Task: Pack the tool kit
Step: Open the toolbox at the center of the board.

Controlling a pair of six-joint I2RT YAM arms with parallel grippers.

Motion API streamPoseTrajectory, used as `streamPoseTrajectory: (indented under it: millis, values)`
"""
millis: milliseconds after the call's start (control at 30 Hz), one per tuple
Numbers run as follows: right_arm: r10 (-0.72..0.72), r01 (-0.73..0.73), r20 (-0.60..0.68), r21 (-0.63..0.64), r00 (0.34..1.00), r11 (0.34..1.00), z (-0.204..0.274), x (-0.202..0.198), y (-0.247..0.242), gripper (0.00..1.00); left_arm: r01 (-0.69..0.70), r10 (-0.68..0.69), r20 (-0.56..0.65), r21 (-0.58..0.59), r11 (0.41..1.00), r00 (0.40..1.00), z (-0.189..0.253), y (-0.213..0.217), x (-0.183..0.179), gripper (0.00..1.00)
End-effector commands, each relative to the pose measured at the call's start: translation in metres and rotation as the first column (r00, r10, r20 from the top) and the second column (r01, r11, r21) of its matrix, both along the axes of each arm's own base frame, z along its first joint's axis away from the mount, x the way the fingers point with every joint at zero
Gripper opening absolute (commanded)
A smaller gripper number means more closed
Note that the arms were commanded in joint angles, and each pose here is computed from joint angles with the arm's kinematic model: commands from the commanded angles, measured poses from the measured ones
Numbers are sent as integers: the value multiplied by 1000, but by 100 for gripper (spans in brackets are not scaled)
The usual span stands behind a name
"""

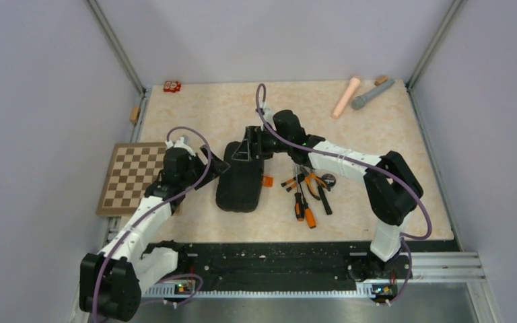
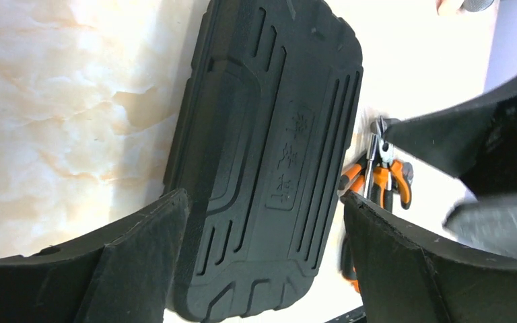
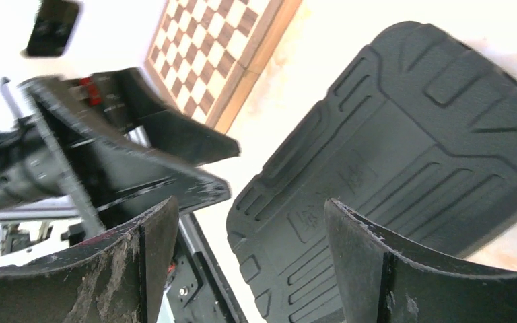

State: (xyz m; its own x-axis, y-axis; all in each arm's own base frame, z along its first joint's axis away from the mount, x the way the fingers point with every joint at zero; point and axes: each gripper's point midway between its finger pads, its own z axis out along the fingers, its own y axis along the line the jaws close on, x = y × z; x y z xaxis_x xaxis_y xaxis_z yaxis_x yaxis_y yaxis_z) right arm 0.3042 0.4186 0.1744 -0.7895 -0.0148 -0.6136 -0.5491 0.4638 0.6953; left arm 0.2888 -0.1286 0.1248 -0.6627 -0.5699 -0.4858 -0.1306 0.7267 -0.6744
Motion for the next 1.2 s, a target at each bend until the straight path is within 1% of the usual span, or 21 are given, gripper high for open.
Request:
streamPoseTrajectory:
  millis: [0, 100, 333, 433, 533, 600, 800, 967, 1000, 1167]
  values:
    - [-159, 159, -13, -32, 987, 987, -7, 25, -25, 79, 1, -7, 46, 133, 991, 999, 9, 18, -6, 90]
    - [-243, 240, -56, -56, 968, 969, -26, 28, -46, 81, 19, -20, 2, 134, 991, 1000, -5, 16, -11, 87]
    - [-319, 311, -111, -81, 941, 947, -52, 20, -62, 85, 37, -33, -65, 54, 998, 997, -23, 1, -3, 82]
    - [-322, 317, -133, -61, 937, 947, -56, 18, -60, 86, 42, -39, -87, 31, 999, 995, -29, -3, -1, 78]
    - [-283, 284, -157, -21, 946, 959, -55, 14, -52, 86, 50, -50, -96, -7, 999, 994, -31, -8, -1, 73]
    - [-262, 265, -164, -6, 951, 964, -55, 12, -46, 87, 53, -55, -100, -27, 998, 993, -32, -11, -1, 71]
    - [-225, 233, -185, 26, 957, 972, -55, 7, -31, 87, 60, -70, -116, -91, 994, 991, -37, -19, -6, 71]
    - [-258, 261, -194, -12, 946, 965, -66, 7, -36, 86, 56, -74, -137, -136, 989, 988, -41, -24, -11, 72]
    - [-265, 267, -191, -17, 945, 964, -67, 7, -38, 87, 55, -73, -124, -144, 988, 990, -39, -25, -9, 72]
    - [-247, 249, -201, -17, 948, 968, -67, 2, -35, 87, 45, -68, -126, -177, 983, 990, -41, -28, -9, 73]
